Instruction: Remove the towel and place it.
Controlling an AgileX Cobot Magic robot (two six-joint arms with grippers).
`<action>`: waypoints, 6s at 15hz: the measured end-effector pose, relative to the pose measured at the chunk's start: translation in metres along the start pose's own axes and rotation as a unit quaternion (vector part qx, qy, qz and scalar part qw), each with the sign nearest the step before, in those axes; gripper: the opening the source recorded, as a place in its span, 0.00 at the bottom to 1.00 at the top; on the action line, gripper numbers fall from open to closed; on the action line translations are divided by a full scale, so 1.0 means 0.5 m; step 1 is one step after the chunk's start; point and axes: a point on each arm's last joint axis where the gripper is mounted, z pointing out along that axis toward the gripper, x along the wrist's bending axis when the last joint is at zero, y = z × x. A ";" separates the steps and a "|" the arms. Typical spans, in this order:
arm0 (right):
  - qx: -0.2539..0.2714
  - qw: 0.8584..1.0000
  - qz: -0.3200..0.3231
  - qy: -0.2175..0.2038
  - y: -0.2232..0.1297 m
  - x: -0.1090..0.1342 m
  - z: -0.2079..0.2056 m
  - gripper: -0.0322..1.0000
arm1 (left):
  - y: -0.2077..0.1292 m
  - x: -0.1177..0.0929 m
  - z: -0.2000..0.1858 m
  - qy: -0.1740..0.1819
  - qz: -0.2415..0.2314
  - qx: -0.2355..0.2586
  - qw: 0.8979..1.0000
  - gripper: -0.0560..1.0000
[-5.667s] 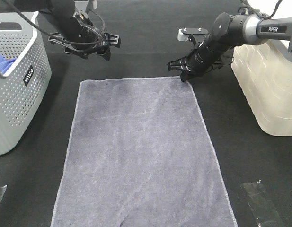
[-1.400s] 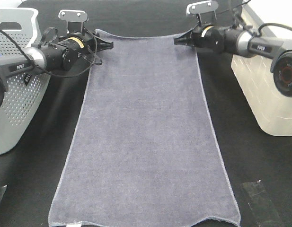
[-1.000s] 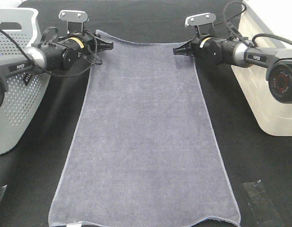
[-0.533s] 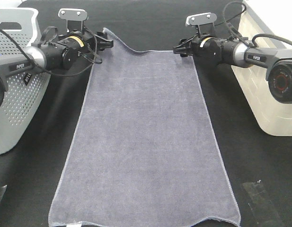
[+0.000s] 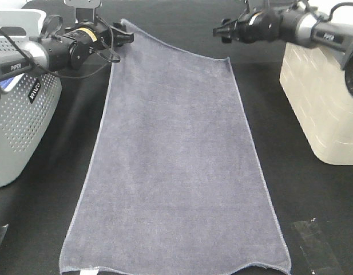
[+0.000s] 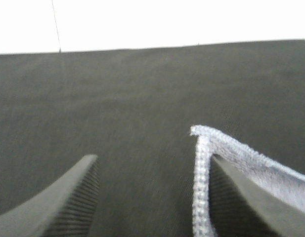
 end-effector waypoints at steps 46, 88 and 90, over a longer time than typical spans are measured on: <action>0.431 0.902 0.019 0.014 0.072 -0.008 -0.655 0.72 | 0.416 -0.090 -0.622 0.045 0.077 0.448 0.890 0.75; 0.045 0.999 0.009 0.011 -0.324 0.007 -1.186 0.72 | 0.131 -0.081 -1.208 -0.137 0.151 0.231 0.951 0.75; 0.045 0.999 0.009 0.011 -0.324 0.007 -1.186 0.72 | 0.131 -0.081 -1.208 -0.137 0.151 0.231 0.951 0.75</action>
